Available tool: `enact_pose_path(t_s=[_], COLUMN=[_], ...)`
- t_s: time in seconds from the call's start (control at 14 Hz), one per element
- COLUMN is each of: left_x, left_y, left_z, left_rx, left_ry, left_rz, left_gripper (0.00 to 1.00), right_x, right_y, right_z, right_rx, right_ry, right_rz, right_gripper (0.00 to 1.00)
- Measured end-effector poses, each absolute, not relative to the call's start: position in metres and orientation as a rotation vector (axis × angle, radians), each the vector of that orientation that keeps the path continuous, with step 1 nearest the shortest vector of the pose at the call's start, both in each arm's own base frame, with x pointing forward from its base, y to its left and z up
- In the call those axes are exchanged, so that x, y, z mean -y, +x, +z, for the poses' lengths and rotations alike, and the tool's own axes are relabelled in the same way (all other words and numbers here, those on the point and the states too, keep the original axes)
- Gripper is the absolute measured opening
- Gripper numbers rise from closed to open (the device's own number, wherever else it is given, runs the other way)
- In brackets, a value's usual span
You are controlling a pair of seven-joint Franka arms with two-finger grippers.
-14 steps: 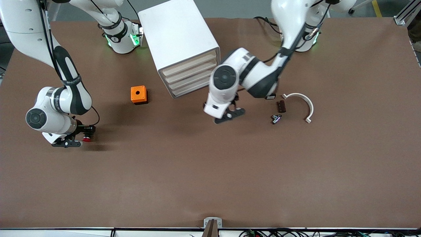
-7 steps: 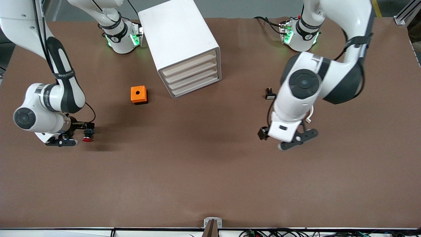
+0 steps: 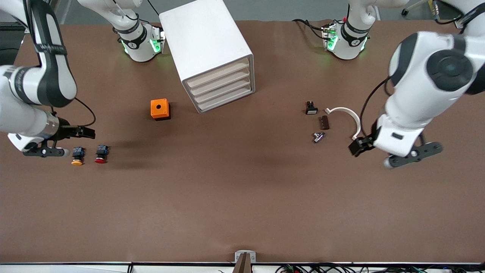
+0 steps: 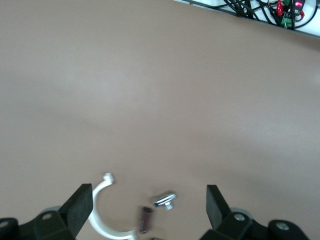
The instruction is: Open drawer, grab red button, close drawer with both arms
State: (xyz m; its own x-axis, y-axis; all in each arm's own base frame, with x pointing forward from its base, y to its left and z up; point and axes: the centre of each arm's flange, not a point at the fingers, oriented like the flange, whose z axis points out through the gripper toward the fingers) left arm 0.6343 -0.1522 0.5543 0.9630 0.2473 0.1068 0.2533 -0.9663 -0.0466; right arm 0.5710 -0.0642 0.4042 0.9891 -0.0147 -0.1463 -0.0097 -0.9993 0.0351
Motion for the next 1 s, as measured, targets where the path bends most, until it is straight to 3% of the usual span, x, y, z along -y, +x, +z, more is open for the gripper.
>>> enact_pose_path(t_s=[0.36,1.0], left_x=[0.072,0.047], left_y=[0.624,0.62], left_z=[0.589,0.588], left_rx=[0.254,0.188], left_ry=[-3.088,-3.083], left_rz=[-0.111,-0.034], left_gripper=[1.0,1.0], right_x=[0.054,0.05], right_y=[0.553,0.54], right_z=[0.49,0.6], right_rx=[0.002,0.041], right_ry=[3.108,3.107], right_rz=[-0.182,-0.215], right_gripper=[1.0,1.0])
